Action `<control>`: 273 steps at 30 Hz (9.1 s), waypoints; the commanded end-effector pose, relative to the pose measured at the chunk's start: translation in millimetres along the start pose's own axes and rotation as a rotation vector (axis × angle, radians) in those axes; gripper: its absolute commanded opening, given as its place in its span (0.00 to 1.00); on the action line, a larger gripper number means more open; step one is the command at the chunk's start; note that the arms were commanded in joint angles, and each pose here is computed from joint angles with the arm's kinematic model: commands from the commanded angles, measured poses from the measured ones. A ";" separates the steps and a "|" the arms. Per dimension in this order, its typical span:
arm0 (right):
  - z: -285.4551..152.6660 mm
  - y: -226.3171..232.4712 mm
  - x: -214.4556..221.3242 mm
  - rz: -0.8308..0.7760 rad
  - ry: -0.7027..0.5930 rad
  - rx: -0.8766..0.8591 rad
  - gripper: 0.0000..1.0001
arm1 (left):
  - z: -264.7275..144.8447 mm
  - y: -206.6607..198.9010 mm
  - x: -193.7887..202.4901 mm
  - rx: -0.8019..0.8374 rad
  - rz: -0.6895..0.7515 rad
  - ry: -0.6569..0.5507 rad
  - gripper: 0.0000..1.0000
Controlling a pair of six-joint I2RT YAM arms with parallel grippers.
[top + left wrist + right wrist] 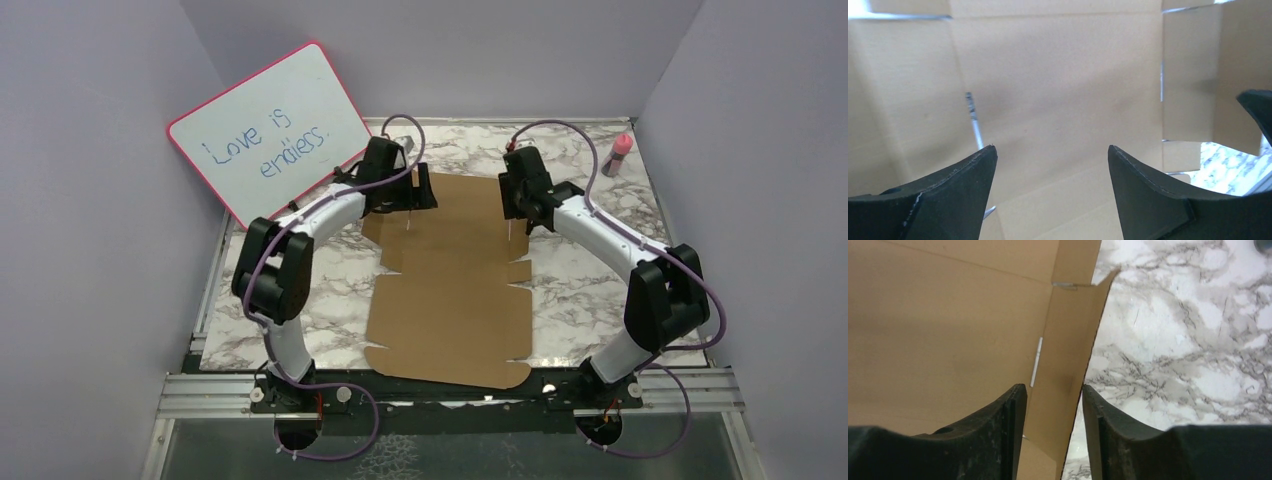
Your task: Fold the paper box
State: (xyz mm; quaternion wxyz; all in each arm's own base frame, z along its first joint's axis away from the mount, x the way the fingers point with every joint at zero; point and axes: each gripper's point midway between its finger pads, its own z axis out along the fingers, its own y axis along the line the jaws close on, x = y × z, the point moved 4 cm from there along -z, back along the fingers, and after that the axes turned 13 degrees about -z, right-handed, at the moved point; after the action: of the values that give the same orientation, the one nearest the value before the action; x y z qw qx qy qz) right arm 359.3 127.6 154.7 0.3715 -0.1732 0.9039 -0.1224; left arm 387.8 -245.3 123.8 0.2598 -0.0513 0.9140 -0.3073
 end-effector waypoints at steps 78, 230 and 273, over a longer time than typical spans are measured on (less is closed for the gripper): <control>114.4 40.5 -103.0 -0.451 -0.505 -1.114 0.08 | -44.3 107.3 -52.1 0.021 -0.038 0.114 0.21; -34.1 44.5 -130.4 -1.251 -1.103 -0.249 0.01 | -105.8 46.8 -23.2 0.077 -0.166 -0.465 0.45; -46.7 50.9 -149.6 -1.348 -1.160 -0.147 0.01 | -57.6 50.5 29.7 -0.035 0.016 -0.432 0.25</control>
State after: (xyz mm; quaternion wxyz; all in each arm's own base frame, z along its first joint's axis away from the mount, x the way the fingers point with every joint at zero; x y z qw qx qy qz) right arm 403.0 232.3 232.0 0.5812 -0.7392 0.3225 -0.1089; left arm 311.9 -173.6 95.1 0.3864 -0.1329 0.8697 -0.2768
